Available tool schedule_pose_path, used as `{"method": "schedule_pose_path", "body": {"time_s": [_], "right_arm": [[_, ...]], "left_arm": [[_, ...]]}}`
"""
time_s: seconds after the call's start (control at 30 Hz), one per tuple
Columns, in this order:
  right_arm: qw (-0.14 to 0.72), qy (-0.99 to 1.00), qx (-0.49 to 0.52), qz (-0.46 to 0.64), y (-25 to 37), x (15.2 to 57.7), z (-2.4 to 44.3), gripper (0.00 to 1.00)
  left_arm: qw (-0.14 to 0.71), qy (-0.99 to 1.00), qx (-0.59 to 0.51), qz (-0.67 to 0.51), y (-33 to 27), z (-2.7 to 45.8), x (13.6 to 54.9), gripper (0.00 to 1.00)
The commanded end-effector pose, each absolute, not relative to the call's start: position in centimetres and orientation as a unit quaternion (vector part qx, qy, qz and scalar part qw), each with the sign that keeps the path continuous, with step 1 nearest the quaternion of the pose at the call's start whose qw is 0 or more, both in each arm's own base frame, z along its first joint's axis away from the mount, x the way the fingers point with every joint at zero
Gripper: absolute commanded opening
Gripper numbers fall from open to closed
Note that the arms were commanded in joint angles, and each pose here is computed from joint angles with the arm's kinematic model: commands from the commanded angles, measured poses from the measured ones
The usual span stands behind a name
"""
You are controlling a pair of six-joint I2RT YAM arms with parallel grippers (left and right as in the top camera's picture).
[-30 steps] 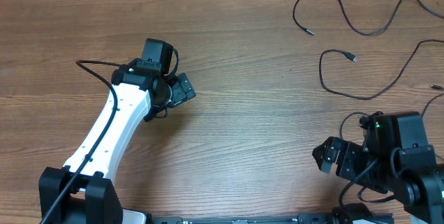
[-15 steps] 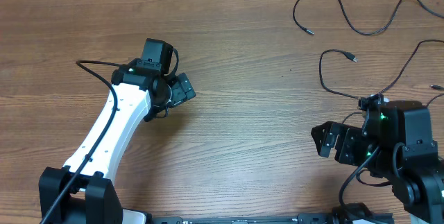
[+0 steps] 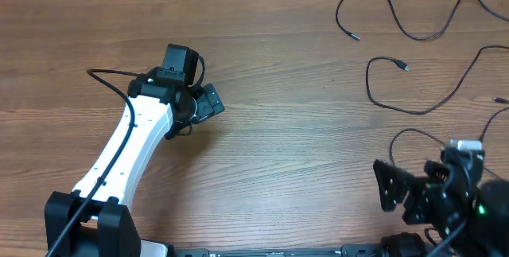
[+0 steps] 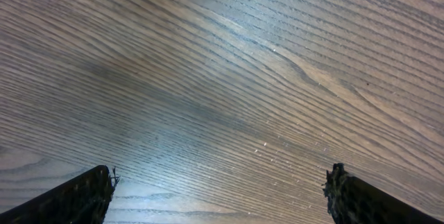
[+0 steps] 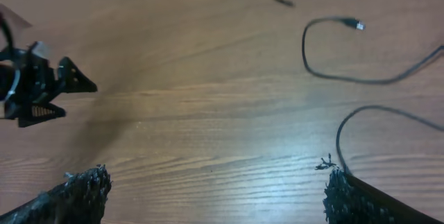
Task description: Untangle cables
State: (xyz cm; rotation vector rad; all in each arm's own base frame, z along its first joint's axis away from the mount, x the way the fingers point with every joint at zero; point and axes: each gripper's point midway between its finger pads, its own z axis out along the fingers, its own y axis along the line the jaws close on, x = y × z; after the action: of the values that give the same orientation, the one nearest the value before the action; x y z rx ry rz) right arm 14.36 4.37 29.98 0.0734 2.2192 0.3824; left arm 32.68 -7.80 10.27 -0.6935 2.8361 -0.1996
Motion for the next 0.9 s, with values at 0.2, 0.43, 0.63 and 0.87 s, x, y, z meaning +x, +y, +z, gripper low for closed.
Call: {"method": "schedule_pose_path", "body": {"time_s": [0.2,0.43,0.63,0.87], "right_arm": [[0.478,0.866,0.015,0.146,3.9,12.6,31.0,1.00],[0.507,0.849,0.010,0.149,4.0,12.8,30.6,1.00],[0.550,0.816,-0.013,0.178,5.3,15.8,29.7,1.00],[0.571,0.797,-0.030,0.194,6.2,18.9,27.2,1.00]], "left_arm": [[0.103,0.964,-0.239,-0.062,-7.7,9.9,32.6,1.00],[0.103,0.964,-0.239,-0.062,-7.7,9.9,32.6,0.99],[0.103,0.964,-0.239,-0.062,-7.7,9.9,32.6,1.00],[0.103,0.964,-0.239,-0.062,-7.7,9.9,32.6,1.00]]}}
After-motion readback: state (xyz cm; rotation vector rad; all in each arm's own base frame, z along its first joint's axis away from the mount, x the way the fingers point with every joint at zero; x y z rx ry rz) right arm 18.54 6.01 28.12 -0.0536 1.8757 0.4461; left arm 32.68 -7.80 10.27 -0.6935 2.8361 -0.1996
